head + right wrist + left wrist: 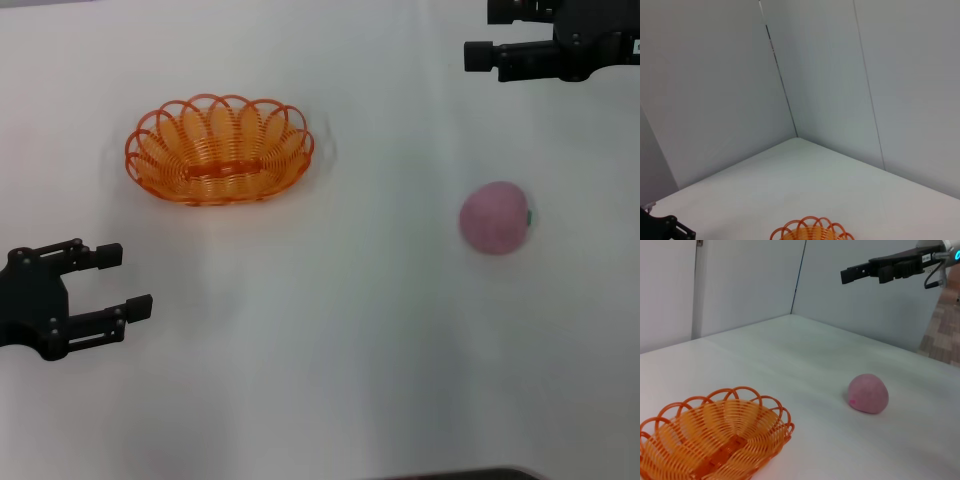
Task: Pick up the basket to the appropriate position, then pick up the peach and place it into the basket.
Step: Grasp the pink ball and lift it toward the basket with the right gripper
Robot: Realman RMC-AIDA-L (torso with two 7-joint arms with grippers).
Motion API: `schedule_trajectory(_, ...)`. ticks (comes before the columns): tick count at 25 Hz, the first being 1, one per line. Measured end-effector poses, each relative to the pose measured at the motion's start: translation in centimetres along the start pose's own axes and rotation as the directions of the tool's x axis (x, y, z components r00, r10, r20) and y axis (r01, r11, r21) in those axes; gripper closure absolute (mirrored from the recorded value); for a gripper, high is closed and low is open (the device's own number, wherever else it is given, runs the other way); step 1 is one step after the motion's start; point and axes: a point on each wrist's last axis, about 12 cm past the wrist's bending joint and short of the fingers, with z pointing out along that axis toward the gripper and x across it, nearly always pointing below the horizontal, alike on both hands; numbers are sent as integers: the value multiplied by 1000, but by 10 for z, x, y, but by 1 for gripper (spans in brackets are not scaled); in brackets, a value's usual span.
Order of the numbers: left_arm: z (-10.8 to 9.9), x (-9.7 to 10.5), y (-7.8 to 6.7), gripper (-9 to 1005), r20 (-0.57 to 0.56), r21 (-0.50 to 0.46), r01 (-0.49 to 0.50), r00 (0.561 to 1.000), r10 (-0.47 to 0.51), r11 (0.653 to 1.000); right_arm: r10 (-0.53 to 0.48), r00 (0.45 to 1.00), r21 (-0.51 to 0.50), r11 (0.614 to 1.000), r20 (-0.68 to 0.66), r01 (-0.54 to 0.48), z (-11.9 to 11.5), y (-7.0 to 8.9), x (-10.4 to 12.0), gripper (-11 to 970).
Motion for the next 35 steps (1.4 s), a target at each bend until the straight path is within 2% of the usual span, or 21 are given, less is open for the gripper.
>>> schedule_trajectory(7, 0, 0, 0, 259, 0, 0, 2, 1000, -2, 1000, -8, 999, 1, 1000, -36, 8, 2, 0, -10, 45)
schedule_trajectory(14, 1, 0, 1, 259, -5, -4, 1, 1000, -1, 1000, 3, 968, 33, 999, -251, 5, 15, 1, -35, 44)
schedule_trajectory(21, 2, -1, 2, 259, -4, -2, 0, 1000, 0, 1000, 11, 841, 64, 998, -541, 28, 45, 4, -49, 45)
schedule_trajectory(25, 2, -2, 2, 259, -4, -1, -1, 1000, 1, 1000, -3, 754, 67, 996, -657, 63, 58, 7, -49, 45)
schedule_trajectory(26, 2, -2, 2, 259, -4, -1, -1, 1000, 1, 1000, -12, 716, 65, 995, -698, 80, 63, 9, -49, 45)
schedule_trajectory(35, 2, -2, 2, 260, -4, -2, -1, 1000, 1, 1000, -22, 623, 63, 992, -782, 113, 75, 13, -43, 44)
